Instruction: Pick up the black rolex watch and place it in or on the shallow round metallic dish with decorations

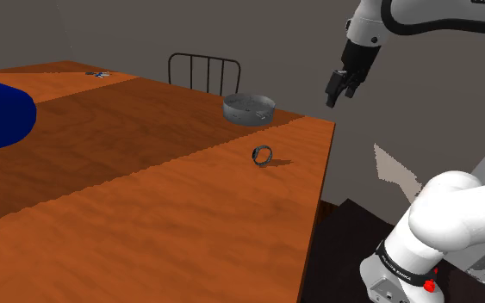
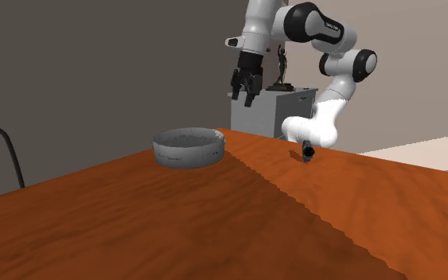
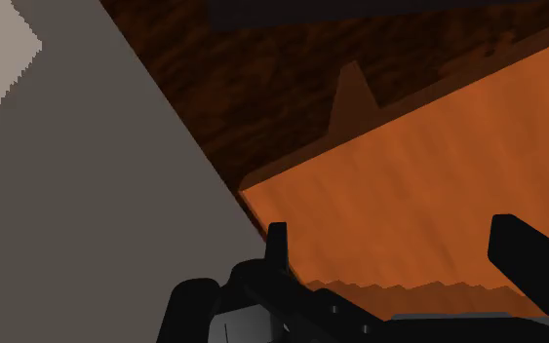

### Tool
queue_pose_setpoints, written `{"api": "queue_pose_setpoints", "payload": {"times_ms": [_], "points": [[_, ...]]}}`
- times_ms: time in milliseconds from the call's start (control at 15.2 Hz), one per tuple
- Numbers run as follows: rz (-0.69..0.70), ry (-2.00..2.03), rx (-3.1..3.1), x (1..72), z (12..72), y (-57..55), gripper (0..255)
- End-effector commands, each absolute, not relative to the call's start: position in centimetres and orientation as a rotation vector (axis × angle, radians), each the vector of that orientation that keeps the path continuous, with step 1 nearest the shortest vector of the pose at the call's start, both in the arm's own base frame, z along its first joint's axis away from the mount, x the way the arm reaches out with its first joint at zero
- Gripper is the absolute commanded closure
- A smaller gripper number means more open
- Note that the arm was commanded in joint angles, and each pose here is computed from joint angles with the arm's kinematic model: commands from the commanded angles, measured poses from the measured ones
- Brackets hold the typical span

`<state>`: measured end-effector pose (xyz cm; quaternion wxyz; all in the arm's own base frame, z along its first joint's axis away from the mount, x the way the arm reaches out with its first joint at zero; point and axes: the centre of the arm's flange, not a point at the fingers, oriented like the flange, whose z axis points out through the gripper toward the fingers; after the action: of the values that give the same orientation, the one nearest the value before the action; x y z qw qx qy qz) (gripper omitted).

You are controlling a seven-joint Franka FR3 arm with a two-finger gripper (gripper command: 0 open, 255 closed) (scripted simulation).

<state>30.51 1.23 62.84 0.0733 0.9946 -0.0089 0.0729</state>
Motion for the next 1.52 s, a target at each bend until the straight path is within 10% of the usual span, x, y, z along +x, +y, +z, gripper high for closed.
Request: {"api": "queue_pose_setpoints", "payload": {"times_ms": [0,1452], "points": [[0.219,-0.027,2.987,30.5,62.8,1.2,0],[0.035,-0.23,3.127,31.8,60.0,27.9,0]]}}
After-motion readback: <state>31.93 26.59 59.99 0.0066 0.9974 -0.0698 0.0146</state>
